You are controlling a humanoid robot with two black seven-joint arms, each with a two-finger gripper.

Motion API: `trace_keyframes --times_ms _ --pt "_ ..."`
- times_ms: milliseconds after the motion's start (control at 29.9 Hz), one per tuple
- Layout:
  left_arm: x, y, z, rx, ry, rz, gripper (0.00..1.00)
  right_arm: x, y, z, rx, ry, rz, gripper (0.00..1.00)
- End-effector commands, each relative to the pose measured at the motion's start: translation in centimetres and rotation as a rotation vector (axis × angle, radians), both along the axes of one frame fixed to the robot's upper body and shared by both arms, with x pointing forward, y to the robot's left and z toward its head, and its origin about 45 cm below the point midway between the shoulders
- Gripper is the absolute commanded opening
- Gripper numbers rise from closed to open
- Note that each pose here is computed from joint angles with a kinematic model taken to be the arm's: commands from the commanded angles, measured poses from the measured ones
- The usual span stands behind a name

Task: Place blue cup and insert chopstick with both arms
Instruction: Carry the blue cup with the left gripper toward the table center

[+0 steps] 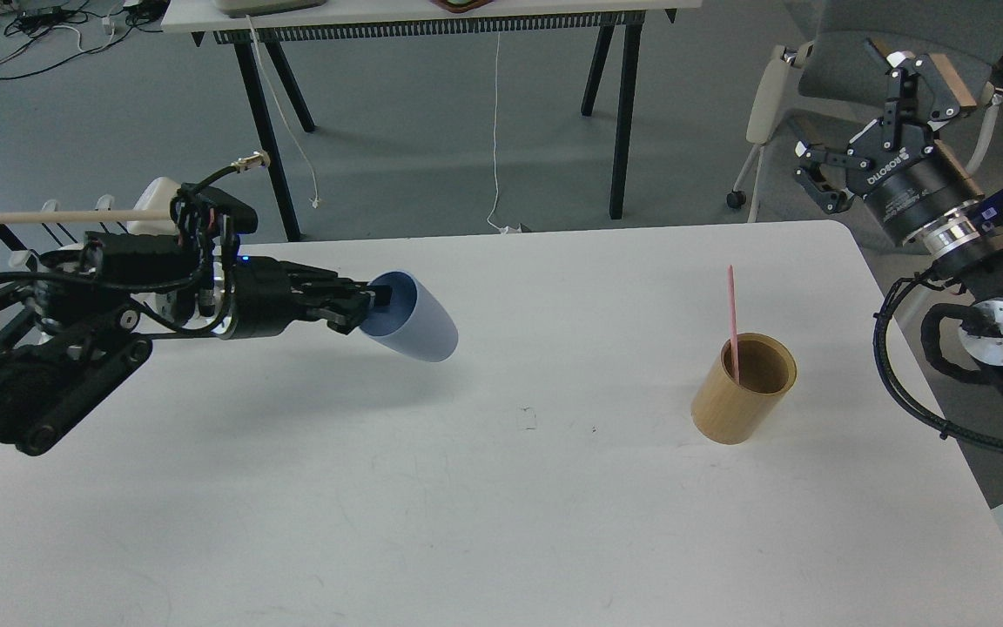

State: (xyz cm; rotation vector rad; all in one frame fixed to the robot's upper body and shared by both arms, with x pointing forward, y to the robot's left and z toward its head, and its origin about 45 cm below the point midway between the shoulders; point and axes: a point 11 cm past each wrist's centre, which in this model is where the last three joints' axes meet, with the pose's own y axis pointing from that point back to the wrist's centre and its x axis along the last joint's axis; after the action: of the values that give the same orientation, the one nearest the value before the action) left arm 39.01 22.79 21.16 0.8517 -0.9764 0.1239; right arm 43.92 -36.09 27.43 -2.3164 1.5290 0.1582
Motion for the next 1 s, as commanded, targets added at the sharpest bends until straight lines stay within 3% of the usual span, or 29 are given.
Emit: trace_keyframes --times_ms 0,167,334,501,668,969 --pt "0.9 -5.2 -0.3 -0.003 -0.030 -0.078 0.00 0.2 -2.3 0.1 0.002 -0.001 -0.070 0.99" --pt "0.8 -10.3 -1.0 -0.067 0.001 -0.123 0.00 0.2 -3.4 0.1 0.005 0.002 -0.098 0.99" --pt "-0.5 -11.9 -2.8 -0.018 0.038 -0.184 0.00 0.2 -3.2 0.2 0.013 0.000 -0.095 0.99" --pt "-0.2 -9.3 -0.9 0.027 -0.020 -0.190 0.00 0.0 -3.3 -0.1 0.013 0.005 -0.097 0.99" --pt "-1.8 -7.2 2.9 0.060 -0.122 -0.265 0.00 -0.1 -3.7 -0.1 0.007 0.009 -0.104 0.99" --pt "-2.6 -3.3 1.1 0.198 -0.076 -0.263 0.00 -0.3 -3.8 -0.5 0.006 0.017 -0.107 0.99"
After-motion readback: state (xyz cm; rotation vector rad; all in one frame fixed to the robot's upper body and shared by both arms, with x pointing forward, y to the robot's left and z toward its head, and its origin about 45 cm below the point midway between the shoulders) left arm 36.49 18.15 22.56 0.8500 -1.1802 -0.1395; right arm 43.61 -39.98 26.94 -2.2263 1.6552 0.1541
